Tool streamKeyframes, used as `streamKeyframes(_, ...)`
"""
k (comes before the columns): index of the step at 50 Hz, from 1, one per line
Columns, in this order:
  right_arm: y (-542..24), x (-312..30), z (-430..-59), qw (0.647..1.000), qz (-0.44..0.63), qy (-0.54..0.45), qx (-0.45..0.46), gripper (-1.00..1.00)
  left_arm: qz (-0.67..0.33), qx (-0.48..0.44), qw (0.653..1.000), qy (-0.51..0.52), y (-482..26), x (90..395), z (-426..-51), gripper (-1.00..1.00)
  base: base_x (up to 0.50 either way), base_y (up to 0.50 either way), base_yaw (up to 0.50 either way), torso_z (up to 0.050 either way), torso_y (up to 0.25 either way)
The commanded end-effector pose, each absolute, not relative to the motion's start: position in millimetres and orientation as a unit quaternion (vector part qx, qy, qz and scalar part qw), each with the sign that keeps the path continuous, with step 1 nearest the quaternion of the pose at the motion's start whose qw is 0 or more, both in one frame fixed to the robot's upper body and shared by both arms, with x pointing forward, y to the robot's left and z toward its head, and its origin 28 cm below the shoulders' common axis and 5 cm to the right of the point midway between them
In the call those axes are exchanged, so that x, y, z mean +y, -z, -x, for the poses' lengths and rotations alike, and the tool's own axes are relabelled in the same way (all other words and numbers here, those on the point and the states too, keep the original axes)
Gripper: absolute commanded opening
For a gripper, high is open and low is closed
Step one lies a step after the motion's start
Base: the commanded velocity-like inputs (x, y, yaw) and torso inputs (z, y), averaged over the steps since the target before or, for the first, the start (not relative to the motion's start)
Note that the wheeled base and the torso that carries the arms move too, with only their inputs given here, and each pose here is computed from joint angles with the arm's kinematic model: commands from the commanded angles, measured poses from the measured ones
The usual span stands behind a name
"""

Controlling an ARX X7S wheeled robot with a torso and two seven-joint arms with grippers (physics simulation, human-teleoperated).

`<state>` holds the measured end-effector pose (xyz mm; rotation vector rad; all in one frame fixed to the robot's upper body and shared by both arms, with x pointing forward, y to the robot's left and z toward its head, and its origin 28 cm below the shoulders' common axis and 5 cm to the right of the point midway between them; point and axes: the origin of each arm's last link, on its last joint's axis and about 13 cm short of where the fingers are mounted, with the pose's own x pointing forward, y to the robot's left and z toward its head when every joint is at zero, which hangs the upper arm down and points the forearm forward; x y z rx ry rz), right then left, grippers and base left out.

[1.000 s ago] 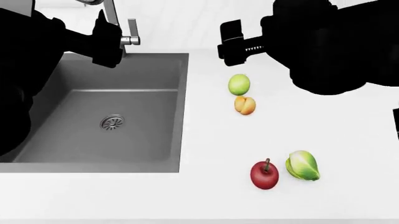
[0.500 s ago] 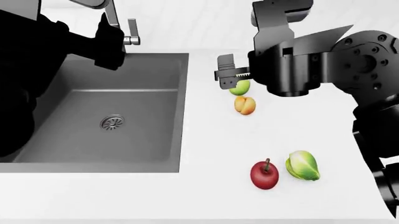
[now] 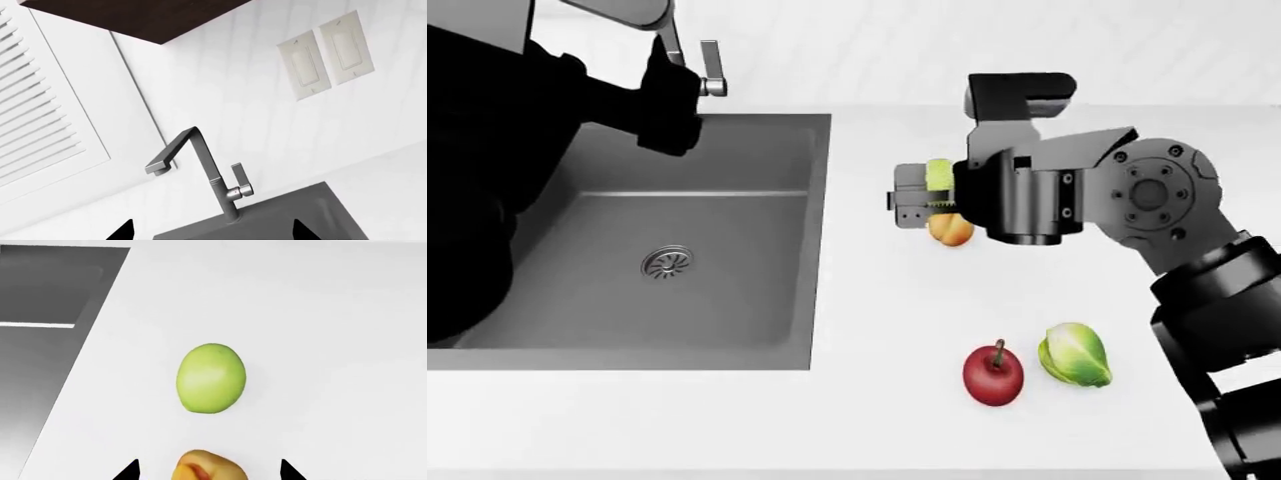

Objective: There is a mixed pile of frozen fruits and vegetables on the counter. Locate all the frozen vegetables and place the items in a bowl on the counter. Take all the frozen fruits and defrost them in a running sink.

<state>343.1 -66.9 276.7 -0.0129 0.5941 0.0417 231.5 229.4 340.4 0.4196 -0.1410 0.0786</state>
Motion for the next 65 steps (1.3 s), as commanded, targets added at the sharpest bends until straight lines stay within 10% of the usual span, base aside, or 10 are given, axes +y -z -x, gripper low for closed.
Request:
streamKeyframes(1, -252.0, -67.2, -352.7, 0.951, -0.017, -0.019, 0.307, 1.0, -0.208, -0.068, 0.975, -0.038, -338.8, 229.3, -231.9, 1.0, 0.0, 0.0, 0.0, 0.0, 0.0)
streamKeyframes(31, -221.7, -68.4, -353.2, 0.947, 0.031, -0.036, 0.318, 1.0, -0.211, -0.065, 0.975, -0.036, -335.4, 229.1, -233.1, 1.0, 0.0, 0.0, 0.0, 0.0, 0.0)
streamKeyframes(32, -221.4, -68.3, -352.3, 0.948, 0.032, -0.038, 0.315, -1.0, -0.211, -0.065, 0.975, -0.036, -335.3, 229.0, -233.2, 1.0, 0.0, 0.0, 0.0, 0.0, 0.0)
streamKeyframes(65, -352.4, -101.6, -286.7, 0.994, 0.059, 0.012, 0.093, -1.0, -0.144, -0.04, 0.986, 0.068, -336.6, 213.1, -223.8, 1.0, 0.0, 0.0, 0.0, 0.0, 0.0)
